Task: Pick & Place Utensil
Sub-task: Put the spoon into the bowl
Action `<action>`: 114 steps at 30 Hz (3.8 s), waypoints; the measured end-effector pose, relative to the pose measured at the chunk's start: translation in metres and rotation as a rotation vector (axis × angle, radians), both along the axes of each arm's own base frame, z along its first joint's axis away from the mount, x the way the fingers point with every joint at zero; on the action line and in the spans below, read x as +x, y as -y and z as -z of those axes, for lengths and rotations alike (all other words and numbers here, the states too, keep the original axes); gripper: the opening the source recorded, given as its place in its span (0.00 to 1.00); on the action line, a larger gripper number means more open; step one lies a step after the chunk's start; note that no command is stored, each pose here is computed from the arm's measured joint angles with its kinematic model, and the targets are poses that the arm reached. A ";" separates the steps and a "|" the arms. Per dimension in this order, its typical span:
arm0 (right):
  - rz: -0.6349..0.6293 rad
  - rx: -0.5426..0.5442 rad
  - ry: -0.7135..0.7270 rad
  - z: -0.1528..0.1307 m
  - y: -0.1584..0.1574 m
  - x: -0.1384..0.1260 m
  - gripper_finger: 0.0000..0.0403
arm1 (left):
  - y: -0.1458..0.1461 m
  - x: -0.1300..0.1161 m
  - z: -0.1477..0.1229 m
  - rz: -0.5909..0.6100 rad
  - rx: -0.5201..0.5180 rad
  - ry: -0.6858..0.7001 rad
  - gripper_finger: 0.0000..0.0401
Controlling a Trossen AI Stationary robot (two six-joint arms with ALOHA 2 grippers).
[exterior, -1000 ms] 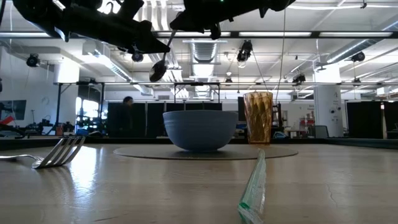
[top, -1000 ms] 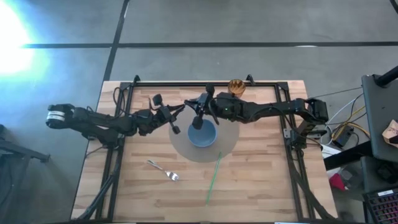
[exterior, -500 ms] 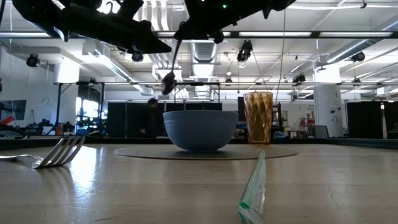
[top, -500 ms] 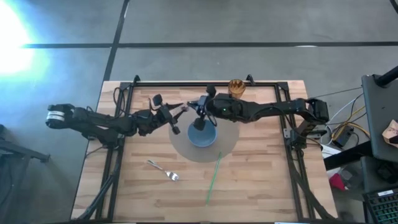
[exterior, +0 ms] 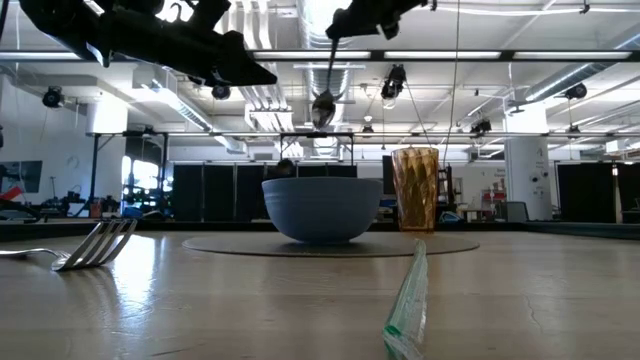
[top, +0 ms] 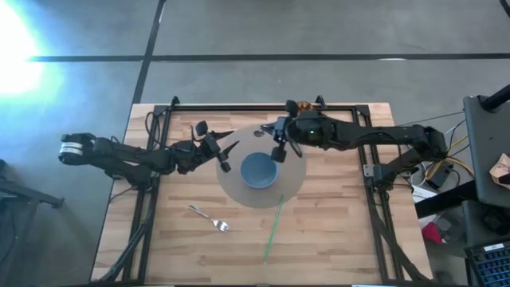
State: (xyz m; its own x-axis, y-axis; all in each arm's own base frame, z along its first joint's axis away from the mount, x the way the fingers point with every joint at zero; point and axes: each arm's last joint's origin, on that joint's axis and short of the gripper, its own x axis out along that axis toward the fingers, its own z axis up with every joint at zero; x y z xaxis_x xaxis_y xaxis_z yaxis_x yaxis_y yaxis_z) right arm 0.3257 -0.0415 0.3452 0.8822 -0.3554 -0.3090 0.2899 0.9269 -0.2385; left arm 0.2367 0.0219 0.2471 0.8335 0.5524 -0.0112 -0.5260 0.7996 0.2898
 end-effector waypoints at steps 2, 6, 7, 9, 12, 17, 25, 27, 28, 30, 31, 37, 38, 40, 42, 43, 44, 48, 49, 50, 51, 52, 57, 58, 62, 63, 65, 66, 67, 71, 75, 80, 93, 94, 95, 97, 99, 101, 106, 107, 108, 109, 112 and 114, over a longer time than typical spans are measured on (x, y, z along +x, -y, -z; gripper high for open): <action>-0.004 -0.007 -0.003 -0.005 -0.001 -0.010 0.02 | 0.000 0.000 0.000 0.000 -0.001 0.000 0.44; -0.003 0.003 0.000 -0.014 -0.004 -0.032 0.02 | 0.000 0.000 0.000 0.000 -0.001 0.000 0.44; 0.000 0.013 0.002 -0.015 -0.004 -0.038 0.02 | 0.000 0.000 0.000 0.000 -0.001 0.000 0.44; 0.009 0.040 0.018 -0.015 -0.005 -0.049 0.02 | 0.000 0.000 0.000 -0.001 -0.002 -0.001 0.44; 0.026 0.092 0.045 -0.010 -0.007 -0.066 0.02 | 0.000 0.000 0.001 -0.001 -0.002 -0.005 0.44; 0.058 0.204 0.149 0.009 -0.010 -0.088 0.02 | 0.000 0.000 0.001 -0.001 -0.002 -0.005 0.44; 0.078 0.360 0.372 0.049 -0.011 -0.107 0.02 | 0.000 0.000 0.000 -0.001 -0.002 -0.003 0.44; 0.079 0.394 0.421 0.059 -0.012 -0.109 0.02 | 0.000 0.000 0.000 -0.001 -0.002 -0.003 0.44; 0.078 0.410 0.446 0.063 -0.012 -0.109 0.02 | 0.000 0.000 0.000 -0.001 -0.002 -0.003 0.44; 0.076 0.440 0.494 0.073 -0.012 -0.110 0.02 | 0.000 0.000 0.000 -0.001 -0.002 -0.003 0.44; 0.076 0.455 0.515 0.078 -0.012 -0.111 0.02 | 0.000 0.000 0.000 -0.001 -0.002 -0.003 0.44; 0.080 0.546 0.590 0.101 -0.012 -0.111 0.02 | 0.000 0.000 0.000 -0.001 -0.002 -0.002 0.44; 0.082 0.558 0.595 0.105 -0.012 -0.110 0.02 | 0.000 0.000 0.000 -0.001 -0.002 -0.002 0.44; 0.090 0.586 0.595 0.111 -0.011 -0.108 0.02 | 0.000 0.000 0.000 -0.001 0.000 -0.003 0.44; 0.098 0.603 0.586 0.117 -0.011 -0.104 0.02 | 0.000 0.000 0.000 -0.001 0.001 -0.004 0.44; 0.102 0.606 0.577 0.120 -0.011 -0.101 0.02 | 0.000 0.000 0.000 -0.001 0.001 -0.004 0.44; 0.106 0.610 0.568 0.123 -0.011 -0.099 0.02 | 0.000 0.000 0.000 -0.001 0.002 -0.004 0.44; 0.123 0.644 0.547 0.135 -0.010 -0.091 0.02 | 0.000 0.000 0.000 -0.001 0.002 -0.004 0.44; 0.126 0.653 0.543 0.137 -0.009 -0.089 0.02 | 0.000 0.000 0.000 -0.001 0.002 -0.004 0.44; 0.131 0.659 0.535 0.140 -0.009 -0.088 0.02 | 0.000 0.000 0.000 -0.001 0.002 -0.004 0.44; 0.136 0.666 0.526 0.143 -0.009 -0.086 0.02 | 0.000 0.000 0.000 -0.001 0.003 -0.005 0.44; 0.143 0.678 0.520 0.146 -0.009 -0.085 0.02 | 0.000 0.000 0.000 -0.001 0.003 -0.005 0.44; 0.168 0.742 0.502 0.159 -0.008 -0.079 0.02 | 0.000 0.000 0.000 -0.001 0.003 -0.005 0.44; 0.174 0.760 0.496 0.162 -0.008 -0.077 0.02 | 0.000 0.000 0.000 -0.001 0.003 -0.005 0.44; 0.197 0.799 0.468 0.172 -0.008 -0.074 0.02 | 0.000 0.000 0.000 -0.001 0.003 -0.005 0.44; 0.205 0.809 0.461 0.175 -0.008 -0.073 0.02 | 0.000 0.000 0.000 -0.001 0.003 -0.005 0.44; 0.216 0.822 0.448 0.179 -0.008 -0.072 0.02 | 0.000 0.000 0.000 -0.001 0.003 -0.006 0.44; 0.220 0.825 0.443 0.181 -0.008 -0.071 0.02 | 0.000 0.000 0.000 -0.001 0.003 -0.005 0.44; 0.222 0.826 0.440 0.182 -0.008 -0.071 0.02 | 0.000 0.000 0.000 -0.001 0.003 -0.005 0.44; 0.236 0.824 0.430 0.186 -0.008 -0.070 0.02 | 0.000 0.000 0.000 -0.001 0.004 -0.006 0.44; 0.243 0.815 0.418 0.189 -0.007 -0.069 0.02 | 0.000 0.000 0.000 -0.001 0.003 -0.006 0.44; 0.235 0.771 0.392 0.190 -0.007 -0.069 0.02 | 0.000 0.000 0.000 -0.001 0.003 -0.006 0.44; 0.206 0.647 0.326 0.192 -0.007 -0.070 0.02 | 0.000 0.000 0.000 -0.001 0.002 -0.005 0.44; 0.209 0.647 0.319 0.193 -0.007 -0.070 0.02 | 0.000 0.000 0.000 -0.001 0.002 -0.005 0.44; 0.213 0.646 0.312 0.193 -0.007 -0.070 0.02 | 0.000 0.000 0.000 -0.001 0.002 -0.005 0.44; 0.217 0.645 0.306 0.194 -0.007 -0.070 0.02 | 0.000 0.000 0.000 -0.001 0.002 -0.005 0.44; 0.218 0.645 0.304 0.194 -0.007 -0.070 0.02 | 0.000 0.000 0.000 -0.002 0.001 -0.005 0.44; 0.219 0.645 0.303 0.194 -0.007 -0.071 0.02 | 0.000 0.000 0.000 -0.002 0.001 -0.005 0.44; 0.224 0.643 0.288 0.195 -0.007 -0.071 0.05 | 0.000 0.000 0.000 -0.001 0.001 -0.005 0.44; 0.224 0.641 0.284 0.196 -0.007 -0.071 0.06 | 0.000 0.000 0.000 -0.002 0.001 -0.005 0.44; 0.224 0.640 0.280 0.196 -0.007 -0.071 0.07 | 0.000 0.000 0.000 -0.001 0.001 -0.004 0.44; 0.224 0.640 0.280 0.196 -0.007 -0.071 0.07 | 0.000 0.000 0.000 -0.001 0.001 -0.004 0.44; 0.225 0.646 0.283 0.196 -0.007 -0.071 0.09 | 0.000 0.000 0.000 -0.001 0.001 -0.004 0.44; 0.226 0.647 0.284 0.196 -0.007 -0.071 0.10 | 0.000 0.000 0.000 -0.001 0.001 -0.004 0.44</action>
